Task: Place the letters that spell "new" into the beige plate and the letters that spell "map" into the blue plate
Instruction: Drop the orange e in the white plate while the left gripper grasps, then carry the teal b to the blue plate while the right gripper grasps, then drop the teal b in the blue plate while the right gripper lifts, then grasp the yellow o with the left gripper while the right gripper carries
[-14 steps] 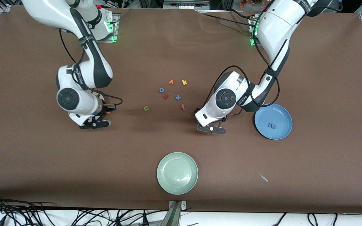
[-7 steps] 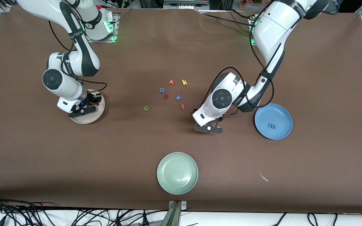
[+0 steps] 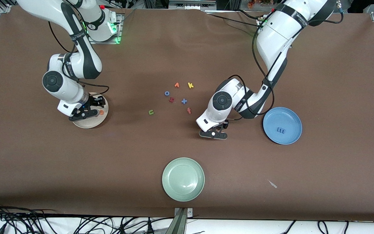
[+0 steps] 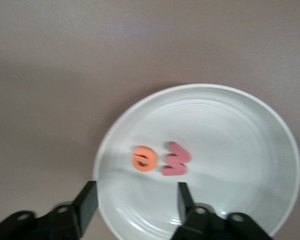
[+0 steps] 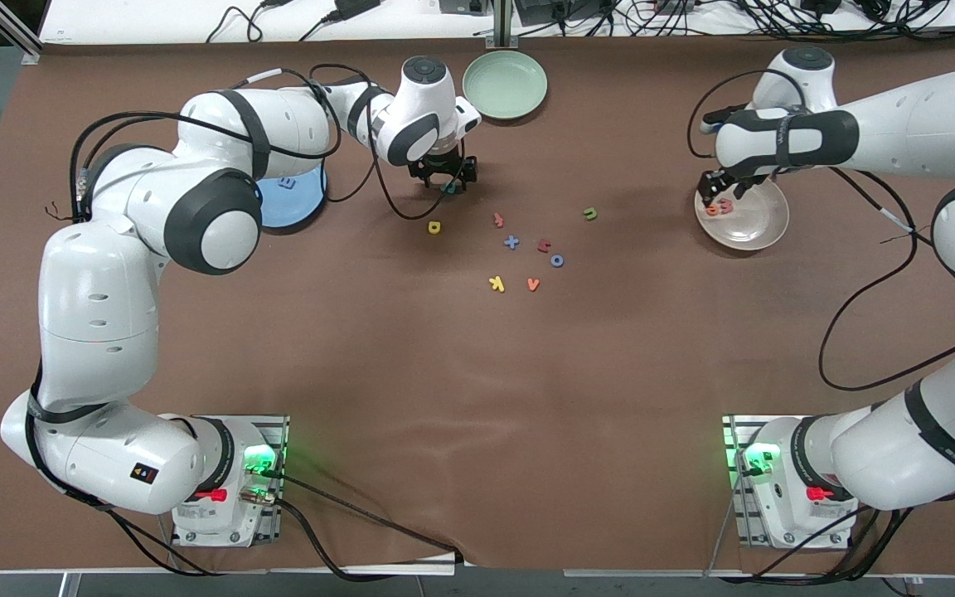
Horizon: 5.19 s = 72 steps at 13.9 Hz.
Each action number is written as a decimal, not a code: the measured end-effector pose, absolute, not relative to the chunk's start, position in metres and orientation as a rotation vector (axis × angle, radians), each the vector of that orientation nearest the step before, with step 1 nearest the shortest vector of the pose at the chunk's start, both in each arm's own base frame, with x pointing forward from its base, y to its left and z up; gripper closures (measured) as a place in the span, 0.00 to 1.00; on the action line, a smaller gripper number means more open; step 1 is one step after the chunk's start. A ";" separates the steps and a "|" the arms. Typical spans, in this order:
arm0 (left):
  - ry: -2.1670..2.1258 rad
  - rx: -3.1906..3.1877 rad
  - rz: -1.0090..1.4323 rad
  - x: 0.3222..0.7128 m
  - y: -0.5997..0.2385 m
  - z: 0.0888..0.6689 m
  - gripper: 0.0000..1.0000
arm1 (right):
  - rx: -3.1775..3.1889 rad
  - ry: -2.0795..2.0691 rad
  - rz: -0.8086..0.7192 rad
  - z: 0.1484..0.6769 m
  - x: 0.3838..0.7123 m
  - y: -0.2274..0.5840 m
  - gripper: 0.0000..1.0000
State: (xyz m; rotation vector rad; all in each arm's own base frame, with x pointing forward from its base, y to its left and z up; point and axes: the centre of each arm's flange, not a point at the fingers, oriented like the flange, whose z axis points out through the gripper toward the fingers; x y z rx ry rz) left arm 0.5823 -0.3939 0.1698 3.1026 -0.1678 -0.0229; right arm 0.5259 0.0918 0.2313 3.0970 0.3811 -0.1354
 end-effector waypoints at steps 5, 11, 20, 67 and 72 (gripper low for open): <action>-0.172 3.108 -0.034 0.579 -0.394 0.167 0.24 | 3.144 0.170 -0.102 0.239 0.517 0.185 0.00; -0.173 3.109 -0.028 0.581 -0.393 0.171 0.48 | 3.177 0.085 -0.108 0.230 0.514 0.253 0.00; -0.141 3.115 0.009 0.596 -0.383 0.206 0.65 | 3.140 0.321 -0.087 0.204 0.511 0.323 0.00; -0.145 3.017 -0.341 0.509 -0.360 0.181 0.14 | 3.120 0.496 -0.013 0.177 0.516 0.334 0.72; -0.149 3.040 -0.327 0.513 -0.351 0.177 0.41 | 3.097 0.564 -0.014 0.183 0.525 0.326 0.73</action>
